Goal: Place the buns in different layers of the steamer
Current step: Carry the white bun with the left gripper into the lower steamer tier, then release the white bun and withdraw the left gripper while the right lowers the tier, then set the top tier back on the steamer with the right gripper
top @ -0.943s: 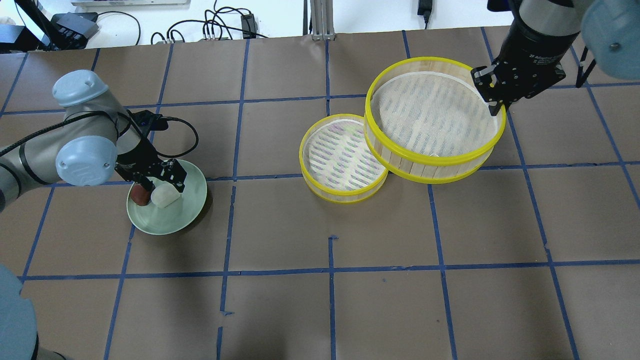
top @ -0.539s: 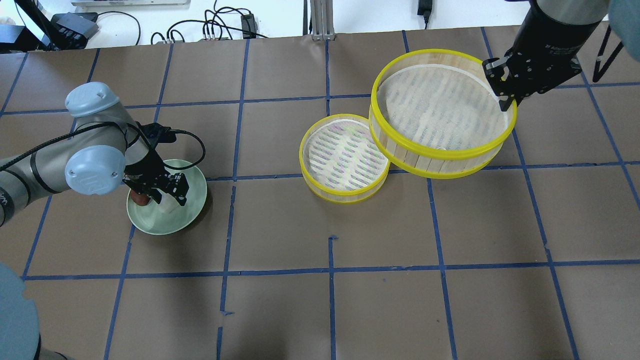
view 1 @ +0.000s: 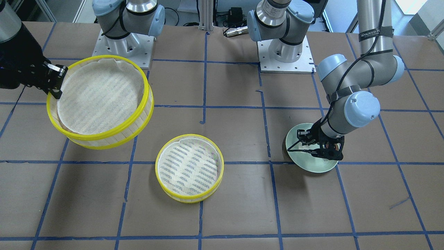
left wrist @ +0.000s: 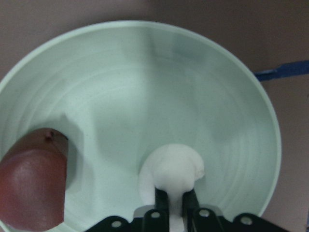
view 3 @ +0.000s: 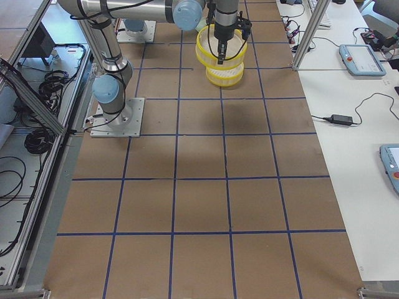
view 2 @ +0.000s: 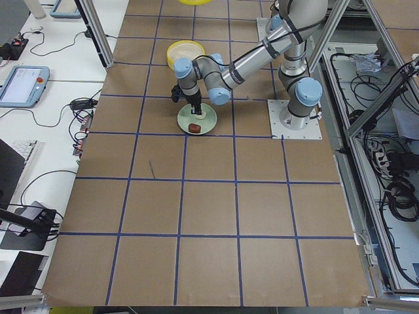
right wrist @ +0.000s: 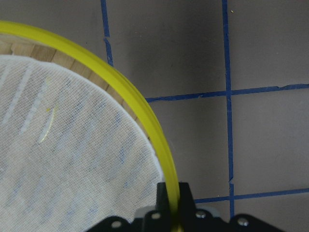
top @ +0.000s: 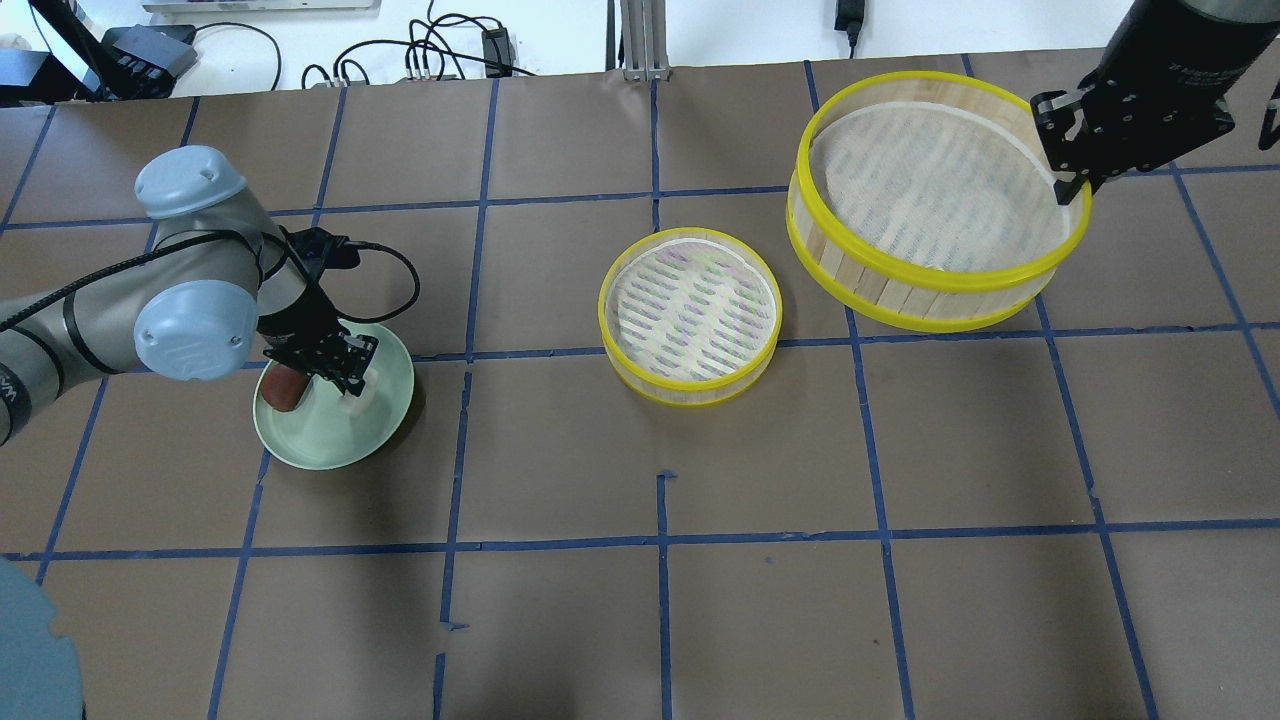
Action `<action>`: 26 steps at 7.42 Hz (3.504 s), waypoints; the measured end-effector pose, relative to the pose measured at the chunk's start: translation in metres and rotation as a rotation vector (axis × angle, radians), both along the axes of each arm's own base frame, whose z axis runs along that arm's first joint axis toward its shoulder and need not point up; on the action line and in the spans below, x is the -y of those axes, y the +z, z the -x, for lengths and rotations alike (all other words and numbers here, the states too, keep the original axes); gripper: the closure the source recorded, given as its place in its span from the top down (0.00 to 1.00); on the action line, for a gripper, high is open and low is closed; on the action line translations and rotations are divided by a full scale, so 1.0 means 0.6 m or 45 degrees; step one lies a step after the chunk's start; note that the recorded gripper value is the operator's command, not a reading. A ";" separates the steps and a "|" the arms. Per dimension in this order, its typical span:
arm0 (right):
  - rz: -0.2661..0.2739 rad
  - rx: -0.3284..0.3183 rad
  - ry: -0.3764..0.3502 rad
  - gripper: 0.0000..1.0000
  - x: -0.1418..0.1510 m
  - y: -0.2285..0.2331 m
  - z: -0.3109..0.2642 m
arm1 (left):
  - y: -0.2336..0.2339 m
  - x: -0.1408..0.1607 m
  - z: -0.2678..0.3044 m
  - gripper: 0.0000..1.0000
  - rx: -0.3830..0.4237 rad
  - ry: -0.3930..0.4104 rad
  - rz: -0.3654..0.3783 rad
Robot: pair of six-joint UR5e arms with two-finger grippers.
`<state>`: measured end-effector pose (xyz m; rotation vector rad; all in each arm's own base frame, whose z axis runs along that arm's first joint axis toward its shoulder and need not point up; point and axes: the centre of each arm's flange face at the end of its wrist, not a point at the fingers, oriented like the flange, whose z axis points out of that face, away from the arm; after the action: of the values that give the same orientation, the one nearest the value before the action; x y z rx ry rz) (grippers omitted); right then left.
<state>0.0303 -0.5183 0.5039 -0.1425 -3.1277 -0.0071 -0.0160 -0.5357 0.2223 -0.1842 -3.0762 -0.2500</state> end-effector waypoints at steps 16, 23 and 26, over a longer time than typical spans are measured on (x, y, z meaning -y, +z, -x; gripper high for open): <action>-0.002 0.006 -0.143 0.10 -0.006 -0.007 0.071 | 0.116 0.093 0.379 1.00 -0.165 0.468 0.252; 0.043 -0.060 -0.167 0.10 0.060 -0.210 -0.319 | 0.060 0.052 -0.094 1.00 -0.019 0.170 0.183; 0.068 -0.060 -0.178 0.10 0.060 -0.288 -0.336 | 0.019 0.019 -0.111 0.98 -0.039 0.001 0.122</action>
<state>0.2319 -0.5542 0.3309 -0.3565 -3.0649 0.0773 0.0506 -0.5470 0.2336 -0.1893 -3.0599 -0.0991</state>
